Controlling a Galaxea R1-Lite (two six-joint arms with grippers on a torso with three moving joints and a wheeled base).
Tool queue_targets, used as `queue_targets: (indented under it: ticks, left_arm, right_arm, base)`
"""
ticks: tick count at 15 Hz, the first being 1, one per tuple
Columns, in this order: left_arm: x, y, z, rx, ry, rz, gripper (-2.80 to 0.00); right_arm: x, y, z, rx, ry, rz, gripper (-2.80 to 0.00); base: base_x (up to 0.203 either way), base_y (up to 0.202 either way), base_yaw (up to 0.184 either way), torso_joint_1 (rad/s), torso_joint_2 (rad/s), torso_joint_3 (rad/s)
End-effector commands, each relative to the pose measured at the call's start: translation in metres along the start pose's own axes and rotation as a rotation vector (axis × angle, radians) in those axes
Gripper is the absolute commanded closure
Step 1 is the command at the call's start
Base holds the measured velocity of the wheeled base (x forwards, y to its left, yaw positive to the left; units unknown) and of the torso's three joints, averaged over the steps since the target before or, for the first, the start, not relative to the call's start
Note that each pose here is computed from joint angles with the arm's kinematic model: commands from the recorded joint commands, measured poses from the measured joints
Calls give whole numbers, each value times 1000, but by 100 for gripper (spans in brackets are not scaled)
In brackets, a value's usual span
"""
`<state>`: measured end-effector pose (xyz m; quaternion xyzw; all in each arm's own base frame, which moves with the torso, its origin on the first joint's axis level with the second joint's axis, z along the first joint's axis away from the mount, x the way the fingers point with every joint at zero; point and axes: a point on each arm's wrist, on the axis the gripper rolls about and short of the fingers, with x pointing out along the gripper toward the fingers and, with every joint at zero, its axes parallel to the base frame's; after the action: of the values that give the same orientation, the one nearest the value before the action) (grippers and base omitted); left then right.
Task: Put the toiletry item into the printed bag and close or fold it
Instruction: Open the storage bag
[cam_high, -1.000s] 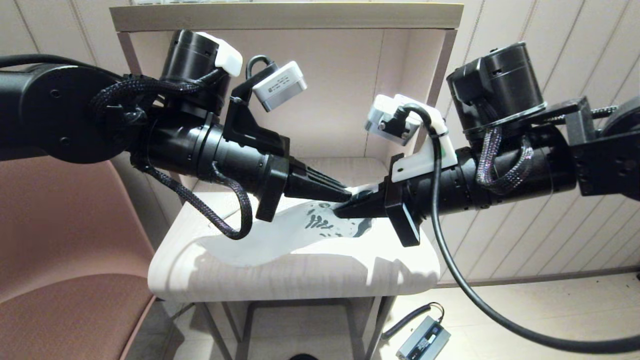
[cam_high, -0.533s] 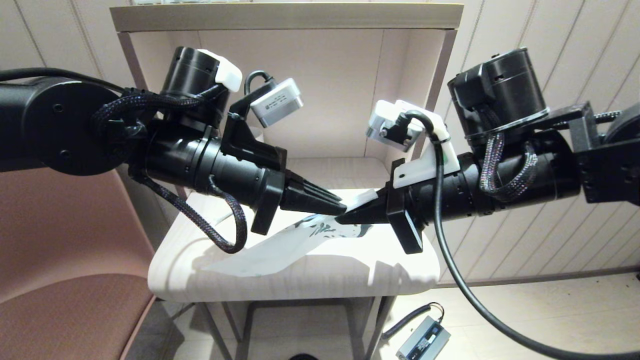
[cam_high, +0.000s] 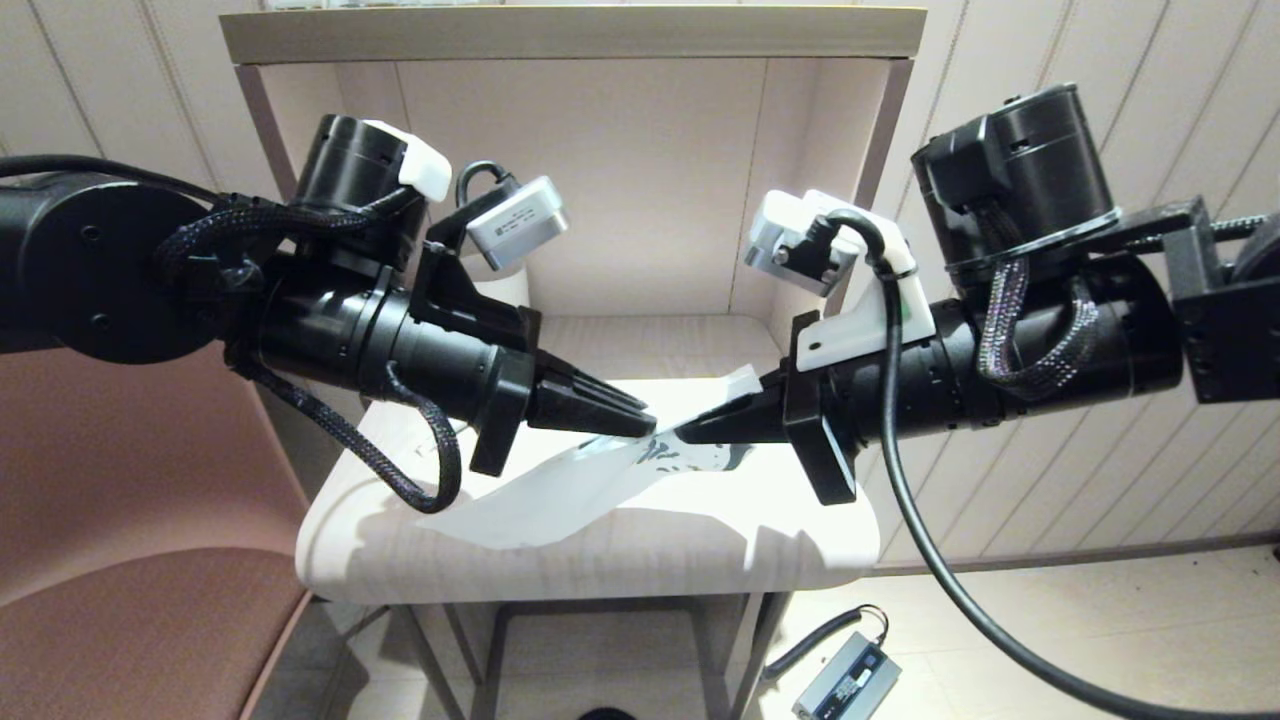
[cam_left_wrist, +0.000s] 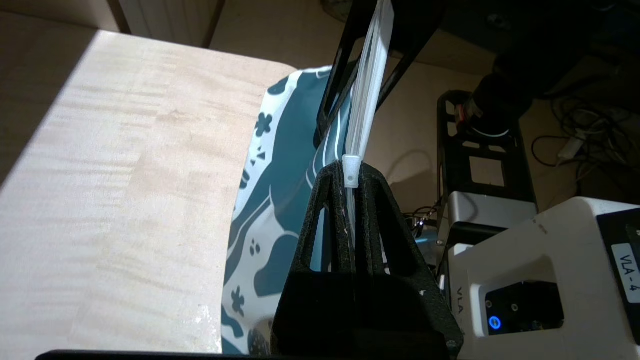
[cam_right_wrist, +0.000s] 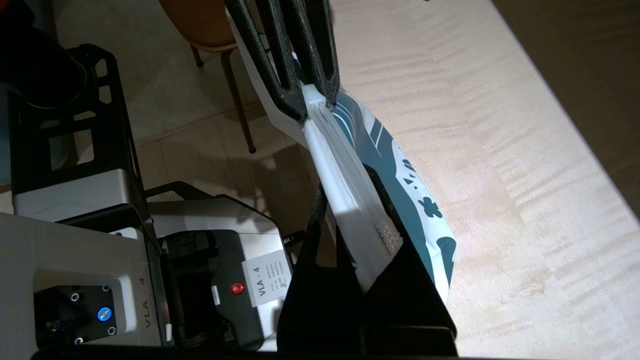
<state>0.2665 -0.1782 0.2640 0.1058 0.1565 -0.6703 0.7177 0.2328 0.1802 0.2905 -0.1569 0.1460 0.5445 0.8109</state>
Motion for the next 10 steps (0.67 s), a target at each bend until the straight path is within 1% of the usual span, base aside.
queue_targets:
  ticks: [1,3,5,7,10]
  left_arm:
    - [-7,0,-8,-14,2,16,0]
    - [-11,0,-16,-24,2,27,0]
    - [-17,-4,-24,-40,6,35,0]
    - [-25,-2,-33,-63,-4,36,0]
    - [-42,-1,-45,-103,-16,61,0]
  right_arm:
    - [-6,0,2,-5,-10,-8,0]
    - [-8,1,3,-7,-15,-9,0]
    - [-8,1,3,-7,-15,-9,0]
    - [-8,1,3,-8,-16,-10,0]
    - [-8,0,3,-8,-17,-12,0]
  base:
    - [0,0,0,0,0,0]
    - [0,0,0,0,0,0]
    - [0,0,0,0,0,0]
    - [0,0,0,0,0,0]
    - [0,0,0,0,0,0]
